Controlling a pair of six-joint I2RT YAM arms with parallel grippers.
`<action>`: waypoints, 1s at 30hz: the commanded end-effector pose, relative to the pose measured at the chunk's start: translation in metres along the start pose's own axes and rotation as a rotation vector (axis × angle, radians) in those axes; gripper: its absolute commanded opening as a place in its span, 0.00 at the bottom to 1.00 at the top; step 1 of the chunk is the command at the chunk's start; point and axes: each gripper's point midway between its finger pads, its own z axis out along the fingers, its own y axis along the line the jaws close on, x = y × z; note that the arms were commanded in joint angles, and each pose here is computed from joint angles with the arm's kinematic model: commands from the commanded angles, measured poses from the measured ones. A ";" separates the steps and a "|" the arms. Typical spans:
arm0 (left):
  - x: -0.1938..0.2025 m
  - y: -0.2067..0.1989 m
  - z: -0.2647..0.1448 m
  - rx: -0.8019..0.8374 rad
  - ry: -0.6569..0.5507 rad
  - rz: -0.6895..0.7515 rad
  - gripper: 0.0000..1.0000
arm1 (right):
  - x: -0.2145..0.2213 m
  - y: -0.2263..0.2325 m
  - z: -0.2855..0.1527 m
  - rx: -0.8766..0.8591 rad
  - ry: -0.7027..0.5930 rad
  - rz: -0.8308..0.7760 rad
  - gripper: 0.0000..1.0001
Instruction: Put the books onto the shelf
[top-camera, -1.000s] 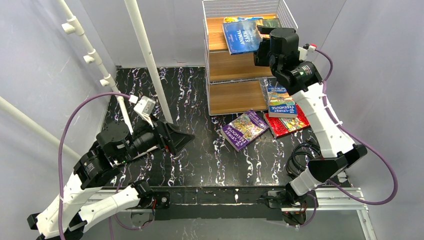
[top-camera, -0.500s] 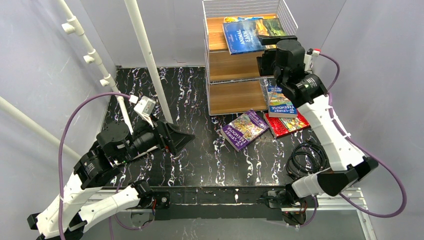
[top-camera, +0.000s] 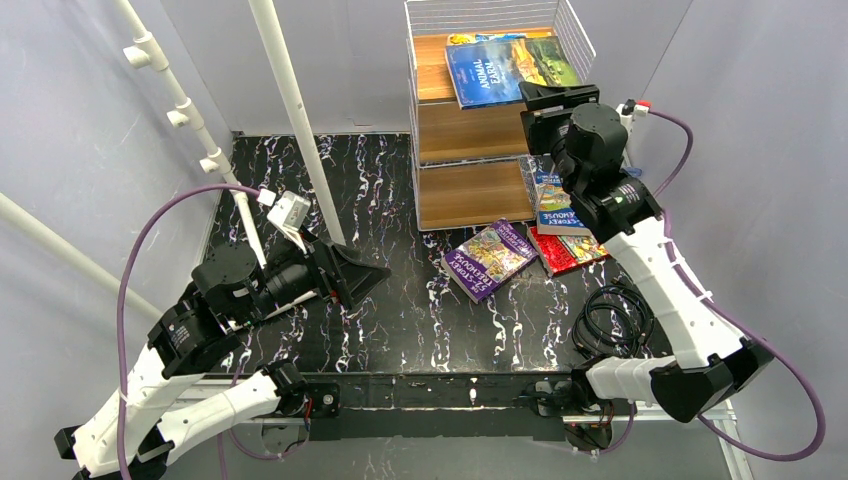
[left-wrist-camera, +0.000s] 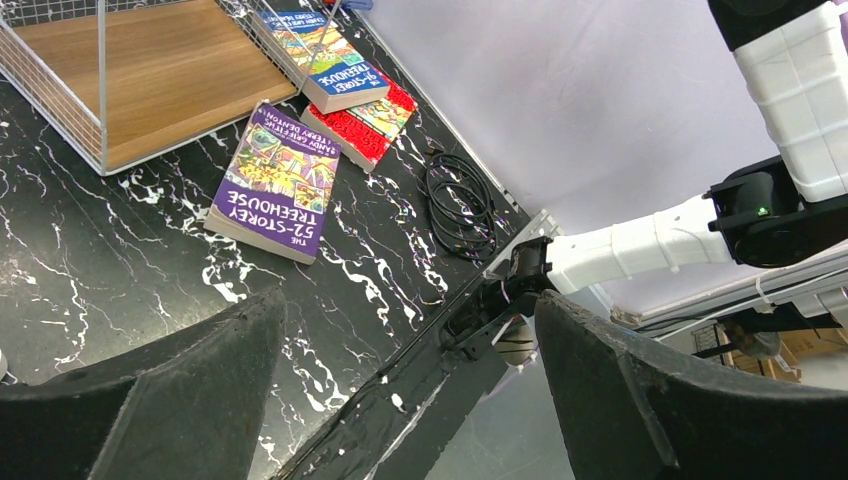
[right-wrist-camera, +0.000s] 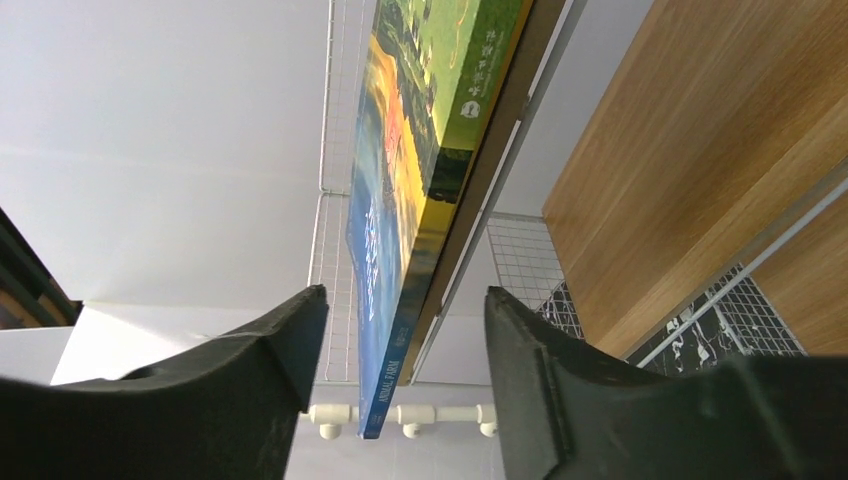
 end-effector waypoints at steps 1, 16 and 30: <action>0.002 -0.001 0.001 0.010 0.003 0.004 0.92 | -0.002 0.021 -0.001 -0.090 0.004 0.014 0.63; 0.003 0.003 -0.004 -0.006 -0.005 0.002 0.92 | 0.001 0.014 0.007 -0.105 0.013 0.101 0.01; 0.002 0.005 -0.004 -0.017 -0.005 0.004 0.92 | -0.020 0.051 0.013 -0.165 -0.086 0.198 0.01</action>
